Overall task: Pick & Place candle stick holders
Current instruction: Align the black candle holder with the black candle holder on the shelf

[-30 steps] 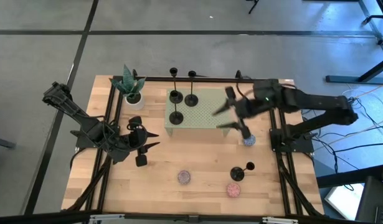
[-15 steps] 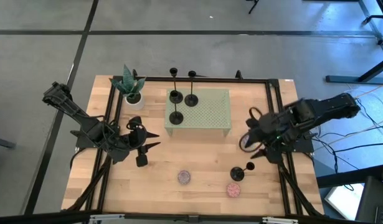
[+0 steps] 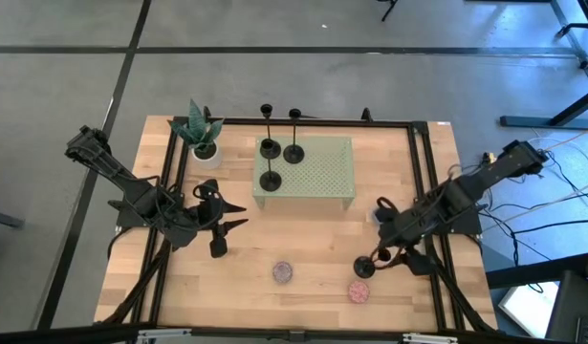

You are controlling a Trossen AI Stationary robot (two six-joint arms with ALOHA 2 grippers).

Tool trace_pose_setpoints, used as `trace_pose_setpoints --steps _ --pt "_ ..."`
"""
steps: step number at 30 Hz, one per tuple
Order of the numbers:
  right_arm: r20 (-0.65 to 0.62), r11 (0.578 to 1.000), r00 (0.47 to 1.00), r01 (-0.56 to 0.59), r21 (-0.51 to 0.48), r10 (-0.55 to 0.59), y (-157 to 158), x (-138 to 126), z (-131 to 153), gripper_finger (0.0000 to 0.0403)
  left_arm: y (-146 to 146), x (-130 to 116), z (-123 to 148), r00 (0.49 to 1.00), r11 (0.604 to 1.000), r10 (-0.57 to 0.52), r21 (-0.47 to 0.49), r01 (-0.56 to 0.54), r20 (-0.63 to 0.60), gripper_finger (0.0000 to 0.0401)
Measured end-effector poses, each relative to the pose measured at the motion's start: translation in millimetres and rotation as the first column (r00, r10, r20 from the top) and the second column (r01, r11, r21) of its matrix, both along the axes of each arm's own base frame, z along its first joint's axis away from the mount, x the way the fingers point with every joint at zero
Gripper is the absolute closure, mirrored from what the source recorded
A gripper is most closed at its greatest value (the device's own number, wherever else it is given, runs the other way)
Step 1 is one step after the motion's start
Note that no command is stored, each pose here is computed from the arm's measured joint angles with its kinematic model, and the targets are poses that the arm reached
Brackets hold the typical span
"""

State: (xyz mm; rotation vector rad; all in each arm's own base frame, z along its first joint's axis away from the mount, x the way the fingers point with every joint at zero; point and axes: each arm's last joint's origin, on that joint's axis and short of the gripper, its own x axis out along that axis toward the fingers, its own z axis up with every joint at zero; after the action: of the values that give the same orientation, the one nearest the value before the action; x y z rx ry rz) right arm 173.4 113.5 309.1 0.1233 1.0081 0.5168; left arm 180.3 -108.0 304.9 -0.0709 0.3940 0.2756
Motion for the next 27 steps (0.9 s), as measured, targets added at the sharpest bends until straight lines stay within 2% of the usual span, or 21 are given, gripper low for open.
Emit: trace_pose_setpoints --steps 4,11,14,17,23,27 --pt "0.05 0.997 0.998 0.048 -0.059 -0.045 1 2 -8 0.0167 0 0 0 1.0 1.0 0.0 0.0 0.0 0.0 0.0276" --pt "0.06 0.997 0.997 0.046 -0.06 -0.043 3 4 -21 0.0167 0 0 0 1.0 1.0 0.0 0.0 0.0 0.0 0.0276" --pt "0.107 0.998 0.994 0.023 -0.057 -0.017 4 7 -22 0.0173 0 0 0 1.0 1.0 0.0 0.0 0.0 0.0 0.0276" --pt "0.159 0.998 0.987 -0.005 -0.057 0.014 6 9 -22 0.0197 0 0 0 1.0 1.0 -0.001 0.0 0.001 0.0 0.0276" --pt "0.179 0.998 0.984 -0.01 -0.063 0.021 7 11 -24 0.028 0 0 0 1.0 1.0 -0.001 0.0 0.001 0.0 0.0276" --pt "0.172 0.999 0.985 0.001 -0.05 0.008 7 11 -24 0.0284 0 0 0 1.0 1.0 -0.002 0.0 0.002 -0.001 0.0276"
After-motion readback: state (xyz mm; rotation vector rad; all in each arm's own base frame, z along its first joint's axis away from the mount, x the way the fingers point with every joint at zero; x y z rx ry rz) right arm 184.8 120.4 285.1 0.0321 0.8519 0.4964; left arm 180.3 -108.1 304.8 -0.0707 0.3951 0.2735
